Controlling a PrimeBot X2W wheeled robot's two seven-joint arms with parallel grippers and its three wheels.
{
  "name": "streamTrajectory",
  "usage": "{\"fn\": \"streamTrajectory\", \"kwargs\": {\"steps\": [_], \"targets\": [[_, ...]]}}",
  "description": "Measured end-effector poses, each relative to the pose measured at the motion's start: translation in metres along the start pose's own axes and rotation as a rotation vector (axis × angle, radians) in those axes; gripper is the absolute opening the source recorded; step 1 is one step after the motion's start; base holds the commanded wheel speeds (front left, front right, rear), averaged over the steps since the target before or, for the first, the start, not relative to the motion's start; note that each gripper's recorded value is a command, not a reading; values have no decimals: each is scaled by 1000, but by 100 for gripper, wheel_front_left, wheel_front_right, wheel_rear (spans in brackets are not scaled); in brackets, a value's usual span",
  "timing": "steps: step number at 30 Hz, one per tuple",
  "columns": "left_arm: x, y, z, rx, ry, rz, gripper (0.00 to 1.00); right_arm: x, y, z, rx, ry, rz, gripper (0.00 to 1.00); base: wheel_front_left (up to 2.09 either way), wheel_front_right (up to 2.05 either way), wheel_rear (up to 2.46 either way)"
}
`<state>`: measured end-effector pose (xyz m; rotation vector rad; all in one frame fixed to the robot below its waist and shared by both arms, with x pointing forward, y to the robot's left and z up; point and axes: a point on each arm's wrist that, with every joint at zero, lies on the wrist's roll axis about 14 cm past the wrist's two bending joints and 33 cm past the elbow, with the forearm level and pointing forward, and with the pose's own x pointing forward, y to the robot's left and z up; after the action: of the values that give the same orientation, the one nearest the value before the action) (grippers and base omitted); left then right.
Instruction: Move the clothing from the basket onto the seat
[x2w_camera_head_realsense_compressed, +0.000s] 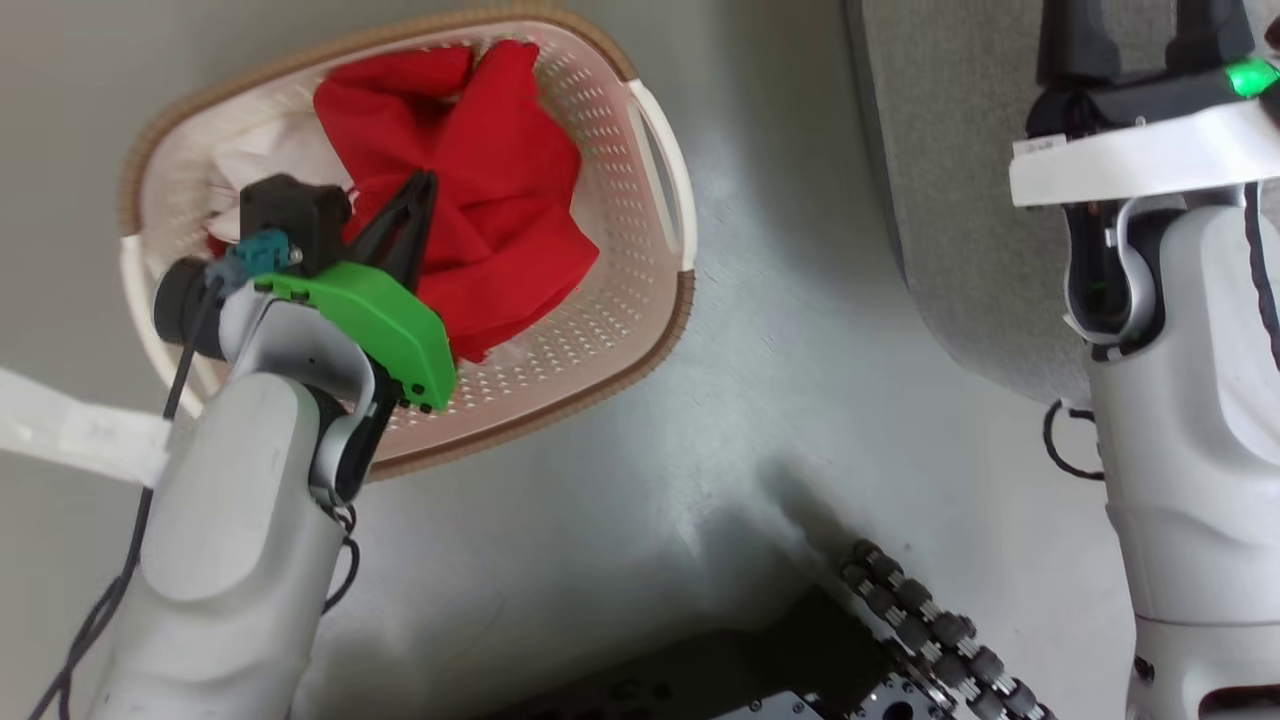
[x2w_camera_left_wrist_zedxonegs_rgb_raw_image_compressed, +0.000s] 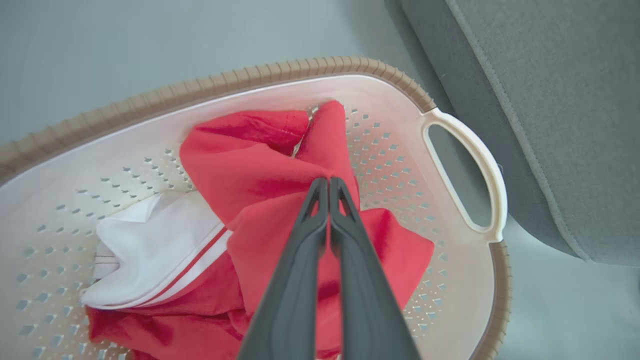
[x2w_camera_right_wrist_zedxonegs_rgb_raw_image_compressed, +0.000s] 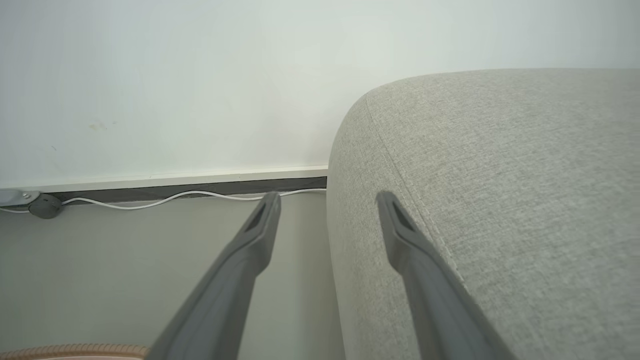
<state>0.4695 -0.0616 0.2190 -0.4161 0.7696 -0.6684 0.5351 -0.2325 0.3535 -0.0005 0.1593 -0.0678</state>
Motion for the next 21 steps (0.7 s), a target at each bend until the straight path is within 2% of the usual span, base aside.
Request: {"fn": "streamTrajectory", "kwargs": {"steps": [10,21], "targets": [[-46,-4,63,-11,-236,54,0,-12,-4,29,-24,-50,9,100,0,0,0],[-119,4,112,-53,-465,169,0,-29,14,62,-45,-109,80,100,0,0,0]]}}
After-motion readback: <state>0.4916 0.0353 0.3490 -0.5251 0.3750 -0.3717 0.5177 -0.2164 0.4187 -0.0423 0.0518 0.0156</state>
